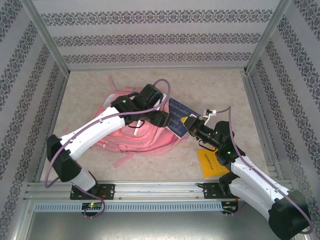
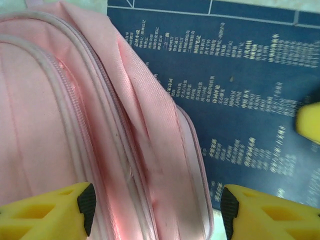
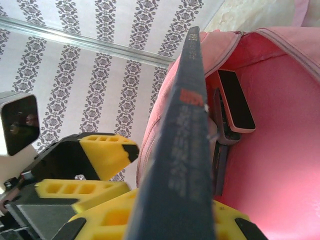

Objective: Pack the student bag

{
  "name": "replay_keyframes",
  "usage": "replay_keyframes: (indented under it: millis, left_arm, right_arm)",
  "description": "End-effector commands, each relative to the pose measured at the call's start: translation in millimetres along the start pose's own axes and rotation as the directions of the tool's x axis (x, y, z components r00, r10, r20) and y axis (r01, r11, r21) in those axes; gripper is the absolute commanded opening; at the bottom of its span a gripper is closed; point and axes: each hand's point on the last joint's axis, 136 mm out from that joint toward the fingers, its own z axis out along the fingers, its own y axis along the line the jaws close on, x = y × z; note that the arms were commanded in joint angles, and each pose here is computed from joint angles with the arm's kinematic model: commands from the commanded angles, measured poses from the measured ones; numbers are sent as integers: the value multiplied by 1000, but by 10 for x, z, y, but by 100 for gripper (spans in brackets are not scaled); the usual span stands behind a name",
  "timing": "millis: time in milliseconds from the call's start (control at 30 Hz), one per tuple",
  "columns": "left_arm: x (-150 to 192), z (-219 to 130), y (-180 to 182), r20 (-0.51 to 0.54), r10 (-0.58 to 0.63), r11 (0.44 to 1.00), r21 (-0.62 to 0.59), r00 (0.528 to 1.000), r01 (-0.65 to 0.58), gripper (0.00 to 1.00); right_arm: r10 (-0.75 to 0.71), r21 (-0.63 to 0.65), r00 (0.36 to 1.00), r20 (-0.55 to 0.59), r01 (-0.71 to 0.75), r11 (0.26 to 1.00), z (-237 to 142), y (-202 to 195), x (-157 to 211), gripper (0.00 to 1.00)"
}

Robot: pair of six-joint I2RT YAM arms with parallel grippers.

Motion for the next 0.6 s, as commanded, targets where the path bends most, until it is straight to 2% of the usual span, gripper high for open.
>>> replay_keyframes:
  millis: [0, 133, 233, 300, 367, 500, 567]
  left_arm:
    - [-69, -7, 36, 3, 64, 992, -105, 998, -63, 68]
    - [-83, 144, 60, -16, 75, 988, -137, 997, -77, 64]
    - [-54, 251, 64, -34, 78, 987, -141, 996, -82, 49]
    - [-20, 309, 60, -49, 81, 987, -137, 996, -87, 35]
    - [-1, 322, 70, -57, 88, 986, -140, 994, -96, 26]
    - [-51, 141, 82, -5, 71, 993, -91, 997, -71, 3]
    - [-93, -16, 135, 32, 23, 999, -46, 999, -22, 0]
  right_arm:
    - [-60, -155, 998, -8, 58, 986, -43, 415, 23, 0]
    - [-59, -158, 998, -6, 57, 986, -53, 421, 28, 0]
    - [-59, -160, 998, -5, 58, 985, -58, 426, 31, 0]
    - [-60, -161, 998, -6, 58, 985, -59, 429, 33, 0]
    - [-66, -163, 998, -8, 64, 985, -60, 436, 38, 0]
    - [-89, -139, 996, -8, 87, 986, -66, 385, 47, 0]
    - [-105, -123, 994, -3, 104, 987, -79, 347, 53, 0]
